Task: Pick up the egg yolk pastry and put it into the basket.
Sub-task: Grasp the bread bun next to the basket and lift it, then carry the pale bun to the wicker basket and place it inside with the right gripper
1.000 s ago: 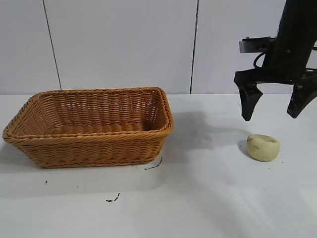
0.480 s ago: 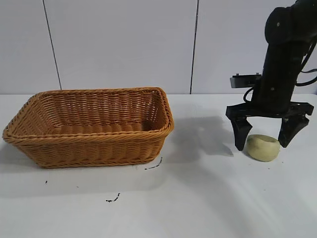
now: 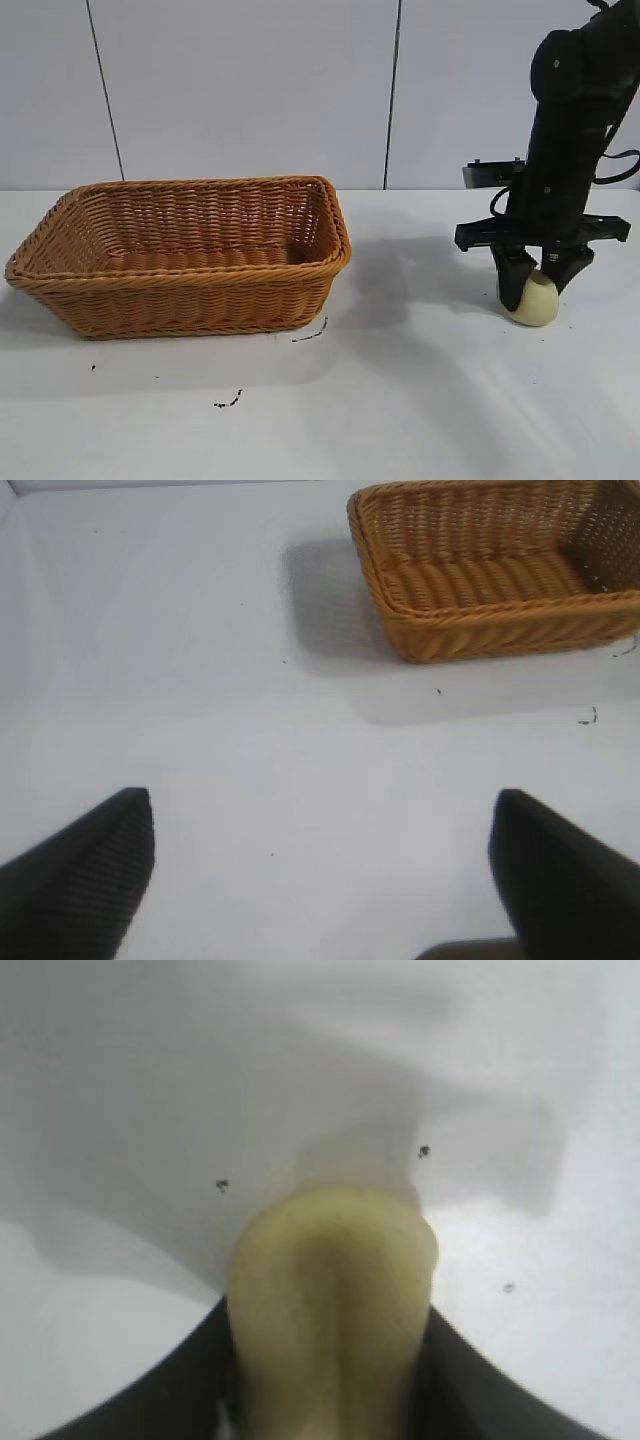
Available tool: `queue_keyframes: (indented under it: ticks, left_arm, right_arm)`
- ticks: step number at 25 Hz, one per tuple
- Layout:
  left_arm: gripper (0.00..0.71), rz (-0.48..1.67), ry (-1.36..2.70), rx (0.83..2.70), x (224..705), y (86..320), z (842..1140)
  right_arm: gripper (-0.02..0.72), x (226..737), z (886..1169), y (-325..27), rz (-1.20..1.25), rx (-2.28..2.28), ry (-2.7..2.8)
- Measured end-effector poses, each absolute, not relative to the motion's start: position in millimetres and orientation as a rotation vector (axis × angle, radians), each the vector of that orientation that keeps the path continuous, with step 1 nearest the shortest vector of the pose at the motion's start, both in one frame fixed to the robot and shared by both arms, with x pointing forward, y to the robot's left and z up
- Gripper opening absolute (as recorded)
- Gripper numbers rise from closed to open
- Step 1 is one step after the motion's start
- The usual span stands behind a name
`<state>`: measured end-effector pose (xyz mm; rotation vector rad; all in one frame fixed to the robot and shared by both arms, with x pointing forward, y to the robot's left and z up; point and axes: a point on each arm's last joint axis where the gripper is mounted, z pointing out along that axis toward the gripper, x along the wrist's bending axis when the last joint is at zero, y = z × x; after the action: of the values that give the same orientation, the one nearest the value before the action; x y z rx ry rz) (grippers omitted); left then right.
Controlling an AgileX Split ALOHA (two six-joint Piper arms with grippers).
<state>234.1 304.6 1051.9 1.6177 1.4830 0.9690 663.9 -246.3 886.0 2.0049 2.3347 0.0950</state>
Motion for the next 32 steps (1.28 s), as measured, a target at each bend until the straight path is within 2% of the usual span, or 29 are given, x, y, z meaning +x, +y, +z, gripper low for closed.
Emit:
queue_keyframes:
  ticks: [4, 9, 13, 17, 22, 27, 29, 32]
  left_arm:
    - [0.693, 0.969, 1.483, 1.618, 234, 305, 1052]
    - [0.693, 0.969, 1.483, 1.618, 234, 305, 1052]
    - [0.693, 0.969, 1.483, 1.618, 234, 305, 1052]
    - [0.693, 0.969, 1.483, 1.618, 234, 305, 1052]
    - [0.693, 0.969, 1.483, 1.618, 234, 305, 1052]
    - [0.693, 0.969, 1.483, 1.618, 234, 305, 1052]
    - [0.693, 0.969, 1.483, 1.618, 234, 305, 1052]
    - [0.693, 0.969, 1.483, 1.618, 234, 305, 1052]
  right_arm:
    - [0.141, 669, 911, -246, 0.136, 1.987, 2.315]
    - [0.141, 678, 992, -239, 0.283, 1.927, 2.255]
    - [0.14, 684, 1042, -217, 0.38, 1.836, 2.251]
    - [0.14, 684, 1069, -184, 0.478, 1.723, 2.27]
    - [0.14, 678, 1078, -126, 0.571, 1.582, 2.338]
    - [0.14, 663, 1072, -52, 0.702, 1.411, 2.411]
    - [0.14, 655, 1065, -23, 0.749, 1.344, 2.443]
    - [0.14, 648, 1039, 12, 0.774, 1.267, 2.489]
